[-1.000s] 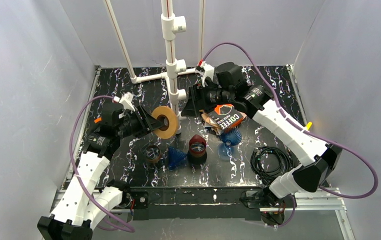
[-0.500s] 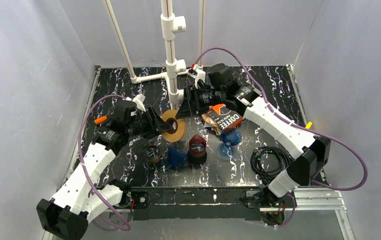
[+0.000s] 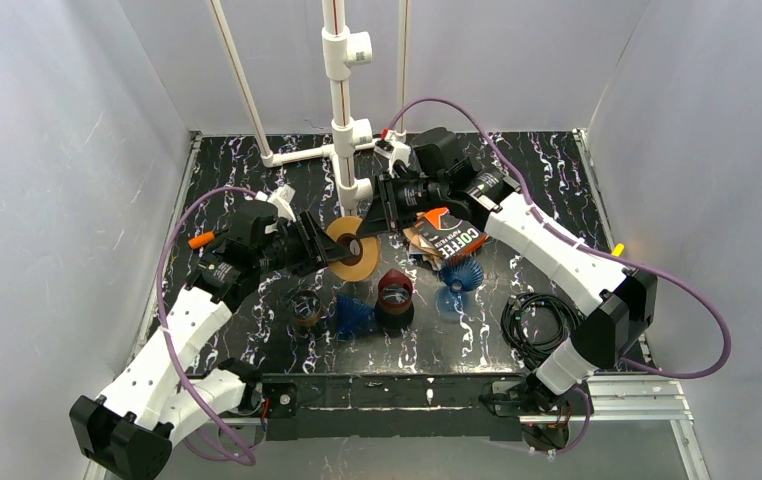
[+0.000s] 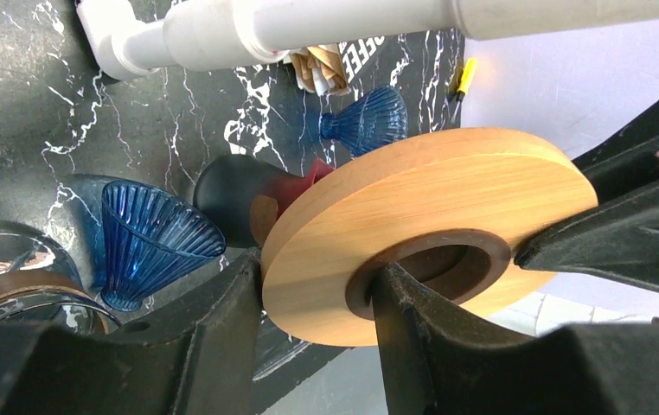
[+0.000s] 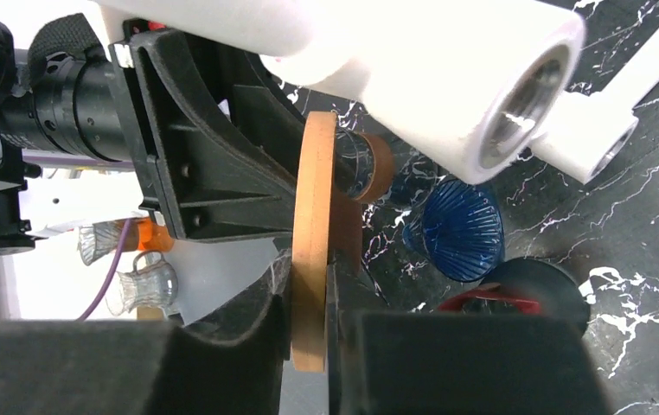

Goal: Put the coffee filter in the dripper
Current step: Place the dripper holder onto the coffee server.

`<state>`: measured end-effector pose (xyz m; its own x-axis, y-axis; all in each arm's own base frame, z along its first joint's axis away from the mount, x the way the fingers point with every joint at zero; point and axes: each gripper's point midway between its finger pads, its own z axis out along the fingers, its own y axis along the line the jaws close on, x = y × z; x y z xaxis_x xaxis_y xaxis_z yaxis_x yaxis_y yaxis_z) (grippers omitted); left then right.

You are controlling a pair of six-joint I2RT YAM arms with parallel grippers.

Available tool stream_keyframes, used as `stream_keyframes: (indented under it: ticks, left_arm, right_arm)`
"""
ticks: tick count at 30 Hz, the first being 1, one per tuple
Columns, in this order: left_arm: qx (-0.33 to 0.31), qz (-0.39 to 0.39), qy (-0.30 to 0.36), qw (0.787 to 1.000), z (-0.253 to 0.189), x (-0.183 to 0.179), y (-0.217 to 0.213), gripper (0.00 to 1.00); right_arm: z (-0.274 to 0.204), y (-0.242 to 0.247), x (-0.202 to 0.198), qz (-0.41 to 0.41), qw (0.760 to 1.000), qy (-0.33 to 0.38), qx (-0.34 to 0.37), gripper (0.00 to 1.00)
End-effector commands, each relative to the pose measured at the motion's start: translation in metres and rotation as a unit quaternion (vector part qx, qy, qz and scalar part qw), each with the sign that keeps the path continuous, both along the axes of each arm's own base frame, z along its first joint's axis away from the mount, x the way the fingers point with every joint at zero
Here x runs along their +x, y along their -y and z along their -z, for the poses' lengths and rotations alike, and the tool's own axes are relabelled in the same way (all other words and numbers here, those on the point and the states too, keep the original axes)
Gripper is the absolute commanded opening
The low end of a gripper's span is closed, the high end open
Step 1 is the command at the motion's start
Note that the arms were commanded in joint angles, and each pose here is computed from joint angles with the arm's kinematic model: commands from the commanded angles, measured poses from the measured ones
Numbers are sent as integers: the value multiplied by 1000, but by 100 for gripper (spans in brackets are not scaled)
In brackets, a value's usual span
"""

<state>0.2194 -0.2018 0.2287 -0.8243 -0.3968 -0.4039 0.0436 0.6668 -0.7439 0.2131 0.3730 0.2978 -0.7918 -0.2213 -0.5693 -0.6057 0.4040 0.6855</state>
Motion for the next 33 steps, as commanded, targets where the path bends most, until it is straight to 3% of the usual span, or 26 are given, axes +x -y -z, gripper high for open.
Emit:
stream_keyframes:
  ticks: [1, 2, 12, 18, 21, 25, 33]
  left_arm:
    - [-28, 6, 54, 998, -36, 4, 6, 0]
    - [-28, 6, 55, 998, -36, 4, 5, 3]
    - [-14, 47, 87, 995, -39, -10, 3, 53]
    - [4, 24, 98, 995, -39, -14, -10, 83]
    - [10, 22, 90, 996, -38, -16, -12, 89]
    - [5, 49, 52, 997, -33, -23, -5, 91]
    - [-74, 57, 43, 995, -54, -20, 5, 91]
  right_arm:
    - [-2, -4, -3, -13, 1000, 0, 14, 8]
    - [-4, -4, -3, -12, 1000, 3, 15, 1]
    - [-16, 10, 4, 18, 999, 36, 17, 1]
    - [-20, 20, 6, 22, 998, 45, 24, 1]
    - [-22, 25, 6, 15, 998, 45, 30, 1]
    - [-26, 32, 5, 15, 999, 29, 40, 1]
    - [-49, 54, 12, 41, 992, -24, 118, 1]
